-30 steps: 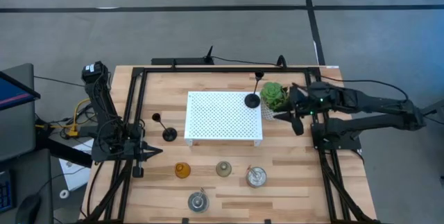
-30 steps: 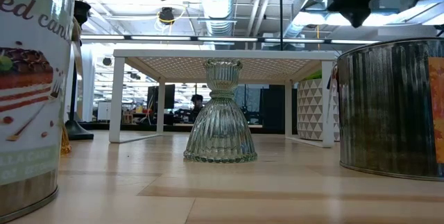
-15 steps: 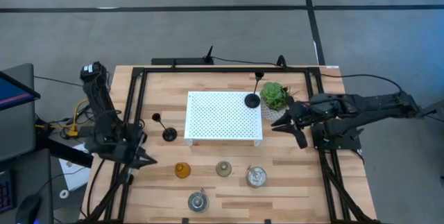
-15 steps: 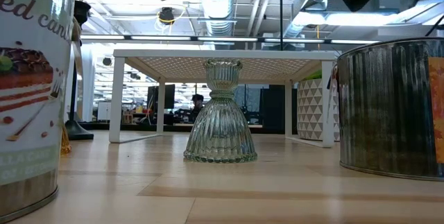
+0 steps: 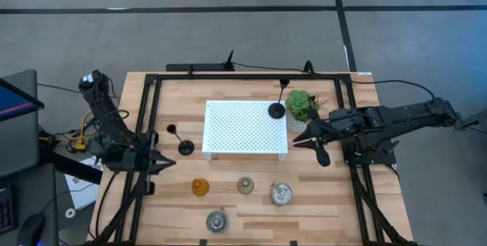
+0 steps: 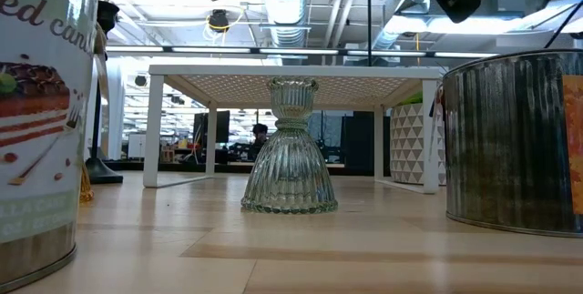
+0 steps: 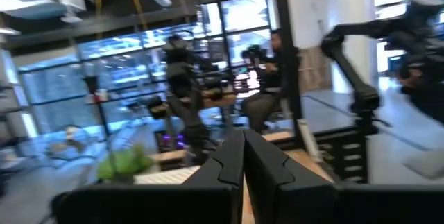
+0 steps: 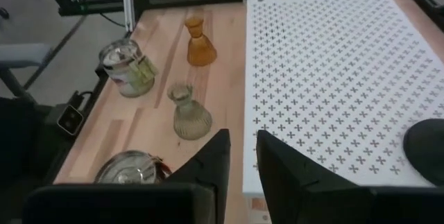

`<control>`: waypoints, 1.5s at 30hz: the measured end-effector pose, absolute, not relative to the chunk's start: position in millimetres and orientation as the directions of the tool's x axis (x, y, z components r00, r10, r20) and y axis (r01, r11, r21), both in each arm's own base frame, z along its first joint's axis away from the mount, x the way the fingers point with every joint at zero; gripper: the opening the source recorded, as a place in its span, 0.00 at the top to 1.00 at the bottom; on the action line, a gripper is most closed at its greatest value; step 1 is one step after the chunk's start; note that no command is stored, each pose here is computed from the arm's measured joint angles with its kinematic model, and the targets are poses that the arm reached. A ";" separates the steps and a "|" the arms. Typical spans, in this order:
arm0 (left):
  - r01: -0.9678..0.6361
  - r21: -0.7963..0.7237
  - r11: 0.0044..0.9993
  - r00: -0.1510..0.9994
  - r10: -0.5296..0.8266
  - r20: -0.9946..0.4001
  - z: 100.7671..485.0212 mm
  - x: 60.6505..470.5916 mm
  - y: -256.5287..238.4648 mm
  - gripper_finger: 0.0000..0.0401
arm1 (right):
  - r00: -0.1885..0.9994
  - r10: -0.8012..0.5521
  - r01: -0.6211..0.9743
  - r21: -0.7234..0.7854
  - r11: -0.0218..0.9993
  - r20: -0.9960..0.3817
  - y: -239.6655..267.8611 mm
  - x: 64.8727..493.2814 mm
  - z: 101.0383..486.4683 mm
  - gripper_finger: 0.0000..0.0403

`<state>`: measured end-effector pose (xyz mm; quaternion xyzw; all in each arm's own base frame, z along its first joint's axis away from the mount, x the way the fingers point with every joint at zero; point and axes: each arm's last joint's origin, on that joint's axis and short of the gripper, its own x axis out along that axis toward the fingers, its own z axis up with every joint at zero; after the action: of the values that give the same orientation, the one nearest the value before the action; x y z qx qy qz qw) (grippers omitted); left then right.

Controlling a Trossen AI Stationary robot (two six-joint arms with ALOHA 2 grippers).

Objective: Pick & Place candle stick holders
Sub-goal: Put the black candle holder on the shelf

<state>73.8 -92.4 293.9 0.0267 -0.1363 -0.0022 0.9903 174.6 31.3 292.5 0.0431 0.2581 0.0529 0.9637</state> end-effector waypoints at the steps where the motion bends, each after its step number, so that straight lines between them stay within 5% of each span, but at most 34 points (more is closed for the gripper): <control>1: -0.027 0.057 0.998 0.962 0.010 0.274 296.6 75.5 -90.4 0.98 | 0.857 0.123 -0.081 0.105 0.991 -0.500 31.6 176.1 291.2 0.84; 19: -0.432 0.199 0.880 0.878 0.359 0.318 326.9 97.3 -53.7 0.98 | 0.833 0.119 -0.111 0.047 0.993 -0.541 33.4 185.9 282.9 0.84; 28: -0.388 0.265 0.883 0.868 0.253 0.427 328.4 107.4 -45.3 0.98 | 0.844 0.121 -0.112 0.049 0.993 -0.522 33.6 187.0 284.7 0.84; 37: -0.200 0.298 0.933 0.938 0.095 0.334 308.3 140.8 -36.1 0.98 | 0.854 0.123 -0.113 0.050 0.992 -0.505 33.8 188.0 286.4 0.84; 45: -0.277 0.291 0.916 0.922 0.168 0.349 319.1 154.7 -5.7 0.98 | 0.859 0.123 -0.113 0.051 0.992 -0.497 33.8 188.5 287.2 0.84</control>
<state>154.7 -5.7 319.1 0.1698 -0.1605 0.1152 0.9655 188.5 33.8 287.2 0.0102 0.2583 0.0613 0.9641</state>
